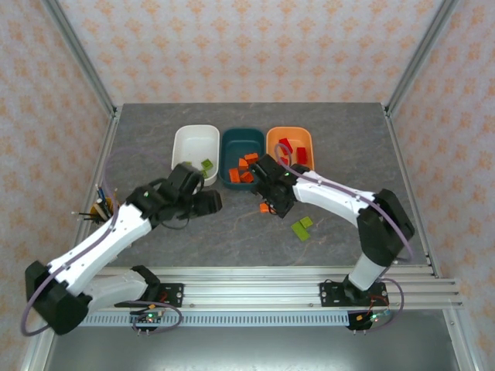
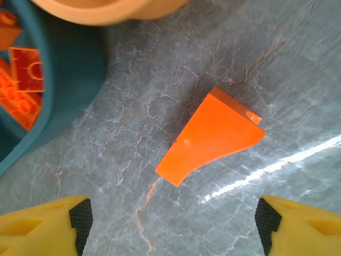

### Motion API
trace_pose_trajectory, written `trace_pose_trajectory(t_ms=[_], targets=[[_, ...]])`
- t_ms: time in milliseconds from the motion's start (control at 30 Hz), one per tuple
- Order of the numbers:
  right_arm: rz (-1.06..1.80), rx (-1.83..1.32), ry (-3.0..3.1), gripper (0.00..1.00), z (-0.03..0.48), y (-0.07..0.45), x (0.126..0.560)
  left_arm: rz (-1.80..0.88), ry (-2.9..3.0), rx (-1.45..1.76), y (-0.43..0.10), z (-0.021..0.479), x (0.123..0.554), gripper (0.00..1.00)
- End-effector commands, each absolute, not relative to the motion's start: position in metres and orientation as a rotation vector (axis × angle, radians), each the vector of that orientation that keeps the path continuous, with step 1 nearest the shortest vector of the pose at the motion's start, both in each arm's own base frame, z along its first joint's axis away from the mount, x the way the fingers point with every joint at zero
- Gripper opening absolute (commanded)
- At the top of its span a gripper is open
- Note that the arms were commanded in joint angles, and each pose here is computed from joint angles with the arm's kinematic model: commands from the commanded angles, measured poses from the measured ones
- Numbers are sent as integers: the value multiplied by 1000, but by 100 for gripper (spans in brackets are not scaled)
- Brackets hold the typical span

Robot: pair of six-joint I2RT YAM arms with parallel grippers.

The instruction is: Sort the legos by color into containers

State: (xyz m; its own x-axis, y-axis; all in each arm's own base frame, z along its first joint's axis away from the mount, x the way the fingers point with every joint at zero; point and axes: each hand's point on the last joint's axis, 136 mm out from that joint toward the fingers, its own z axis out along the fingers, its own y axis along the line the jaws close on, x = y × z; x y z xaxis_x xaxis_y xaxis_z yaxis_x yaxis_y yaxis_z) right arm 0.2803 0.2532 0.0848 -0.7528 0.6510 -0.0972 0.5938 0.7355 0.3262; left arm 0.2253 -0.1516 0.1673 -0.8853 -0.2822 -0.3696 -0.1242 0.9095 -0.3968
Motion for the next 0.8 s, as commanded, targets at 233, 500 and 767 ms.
trace_pose_trajectory(t_ms=[233, 500, 767], targets=[[428, 1391, 2666, 73, 38, 267, 290, -499, 2521, -385, -118, 180, 197, 74], [293, 1448, 2640, 54, 22, 254, 290, -508, 2494, -388, -112, 191, 191, 74], [228, 1409, 2647, 15, 23, 246, 288, -508, 2488, -388, -107, 192, 185, 73]])
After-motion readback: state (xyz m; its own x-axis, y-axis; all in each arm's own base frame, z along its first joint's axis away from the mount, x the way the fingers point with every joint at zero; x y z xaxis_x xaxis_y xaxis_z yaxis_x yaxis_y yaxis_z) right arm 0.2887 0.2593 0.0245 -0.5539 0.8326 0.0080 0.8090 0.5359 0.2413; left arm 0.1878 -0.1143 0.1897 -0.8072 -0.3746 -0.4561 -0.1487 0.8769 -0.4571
